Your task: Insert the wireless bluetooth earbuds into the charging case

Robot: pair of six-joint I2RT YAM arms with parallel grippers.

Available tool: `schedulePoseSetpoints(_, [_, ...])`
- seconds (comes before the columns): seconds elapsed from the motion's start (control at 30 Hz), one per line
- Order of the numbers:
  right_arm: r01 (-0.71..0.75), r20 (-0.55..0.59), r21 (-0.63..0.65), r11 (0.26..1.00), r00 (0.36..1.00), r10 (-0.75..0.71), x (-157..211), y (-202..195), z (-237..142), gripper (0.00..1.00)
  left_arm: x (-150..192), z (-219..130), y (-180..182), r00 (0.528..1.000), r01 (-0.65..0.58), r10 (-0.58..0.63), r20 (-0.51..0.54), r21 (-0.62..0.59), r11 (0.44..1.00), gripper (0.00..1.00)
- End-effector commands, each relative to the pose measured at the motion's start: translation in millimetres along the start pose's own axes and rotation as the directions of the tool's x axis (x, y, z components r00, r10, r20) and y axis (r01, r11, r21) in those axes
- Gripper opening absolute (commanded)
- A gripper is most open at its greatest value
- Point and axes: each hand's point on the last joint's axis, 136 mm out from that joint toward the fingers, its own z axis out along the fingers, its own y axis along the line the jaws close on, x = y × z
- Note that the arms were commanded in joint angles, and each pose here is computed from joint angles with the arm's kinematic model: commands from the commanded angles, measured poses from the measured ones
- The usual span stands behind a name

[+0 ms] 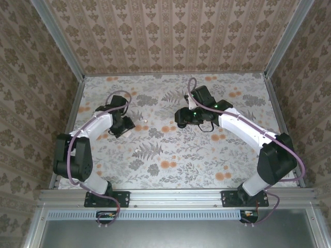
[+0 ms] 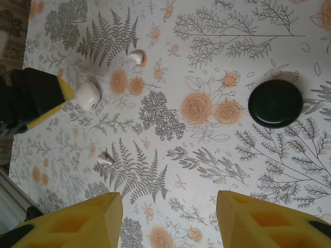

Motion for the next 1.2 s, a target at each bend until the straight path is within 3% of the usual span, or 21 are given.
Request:
schedulePoseSetpoints(0.0, [0.016,-0.003,0.001,1.000,1.000,-0.016,0,4,-10,0.52,-2,7,10,0.996,0.094,-0.094,0.011,-0.048,0.994,0.60])
schedulePoseSetpoints(0.2, [0.016,-0.011,0.031,0.999,1.000,-0.016,11,-4,-18,0.52,-4,25,7,0.990,0.140,-0.140,-0.001,-0.032,0.990,0.61])
schedulePoseSetpoints(0.67, [0.015,0.010,0.045,0.999,1.000,-0.016,12,-8,-22,0.52,-5,55,1,0.992,0.118,-0.119,-0.042,-0.040,0.992,0.57])
schedulePoseSetpoints(0.97, [-0.033,0.003,-0.010,0.999,0.999,0.033,9,-7,-20,0.52,-2,47,3,0.999,0.011,-0.013,-0.043,-0.034,0.999,0.42])
schedulePoseSetpoints(1.17, [-0.110,0.039,-0.081,0.991,0.993,0.114,-6,-14,-29,0.52,-8,21,-16,0.986,-0.165,0.164,0.030,0.024,0.986,0.39])
